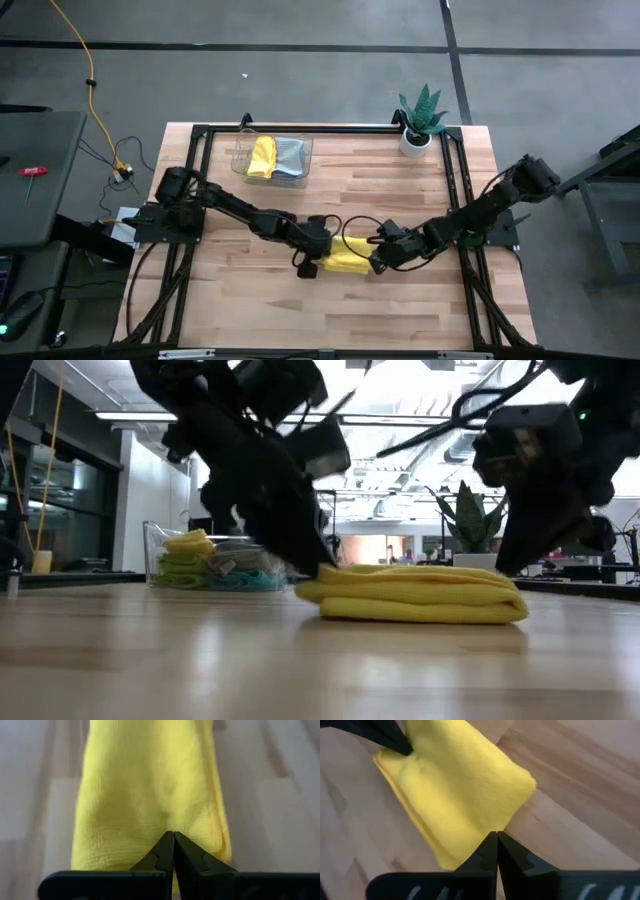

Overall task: Fold microfiber towels
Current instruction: Fold the yellow towel, then put the yellow towel into the transparent bin

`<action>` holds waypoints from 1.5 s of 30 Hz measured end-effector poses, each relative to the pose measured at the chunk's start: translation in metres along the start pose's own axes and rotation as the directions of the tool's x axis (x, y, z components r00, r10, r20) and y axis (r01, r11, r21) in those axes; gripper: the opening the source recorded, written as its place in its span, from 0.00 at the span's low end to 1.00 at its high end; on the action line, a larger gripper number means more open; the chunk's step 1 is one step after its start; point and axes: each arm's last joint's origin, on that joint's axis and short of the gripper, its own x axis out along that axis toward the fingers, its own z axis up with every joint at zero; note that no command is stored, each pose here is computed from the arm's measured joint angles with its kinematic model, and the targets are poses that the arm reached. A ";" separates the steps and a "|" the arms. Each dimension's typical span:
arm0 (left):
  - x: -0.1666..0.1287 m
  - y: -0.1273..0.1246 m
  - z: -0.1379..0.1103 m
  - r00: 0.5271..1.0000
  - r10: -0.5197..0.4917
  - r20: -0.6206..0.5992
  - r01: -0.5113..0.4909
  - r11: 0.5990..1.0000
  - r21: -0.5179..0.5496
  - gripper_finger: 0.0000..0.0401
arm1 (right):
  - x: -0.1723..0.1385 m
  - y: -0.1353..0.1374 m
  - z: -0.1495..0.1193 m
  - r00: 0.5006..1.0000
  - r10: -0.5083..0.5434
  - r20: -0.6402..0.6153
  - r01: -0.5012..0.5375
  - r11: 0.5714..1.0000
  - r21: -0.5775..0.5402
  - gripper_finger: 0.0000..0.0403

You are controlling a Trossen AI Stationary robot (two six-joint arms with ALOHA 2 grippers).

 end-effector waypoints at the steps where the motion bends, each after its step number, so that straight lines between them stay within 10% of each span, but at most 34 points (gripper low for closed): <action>1: -0.004 0.000 0.003 1.000 0.001 0.009 -0.001 1.000 0.009 0.00 | -0.005 0.000 0.001 1.000 0.003 0.000 -0.003 1.000 0.000 0.00; 16: -0.117 0.004 0.031 0.983 0.015 0.182 -0.015 1.000 0.000 0.00 | -0.055 -0.006 0.037 0.986 0.168 -0.006 -0.168 0.986 -0.020 0.05; 29: -0.188 -0.008 -0.020 0.833 0.177 0.524 0.050 0.919 -0.390 0.00 | 0.000 -0.025 0.089 0.945 0.264 -0.191 -0.316 0.888 -0.335 0.63; 36: -0.201 -0.022 -0.019 0.772 0.260 0.579 0.037 0.893 -0.450 0.00 | 0.038 -0.025 0.097 0.952 0.180 -0.250 -0.293 0.779 -0.555 0.68; 45: -0.199 -0.035 -0.024 0.775 0.278 0.567 0.056 0.864 -0.500 0.00 | 0.062 -0.023 0.093 0.949 0.118 -0.291 -0.277 0.754 -0.596 0.67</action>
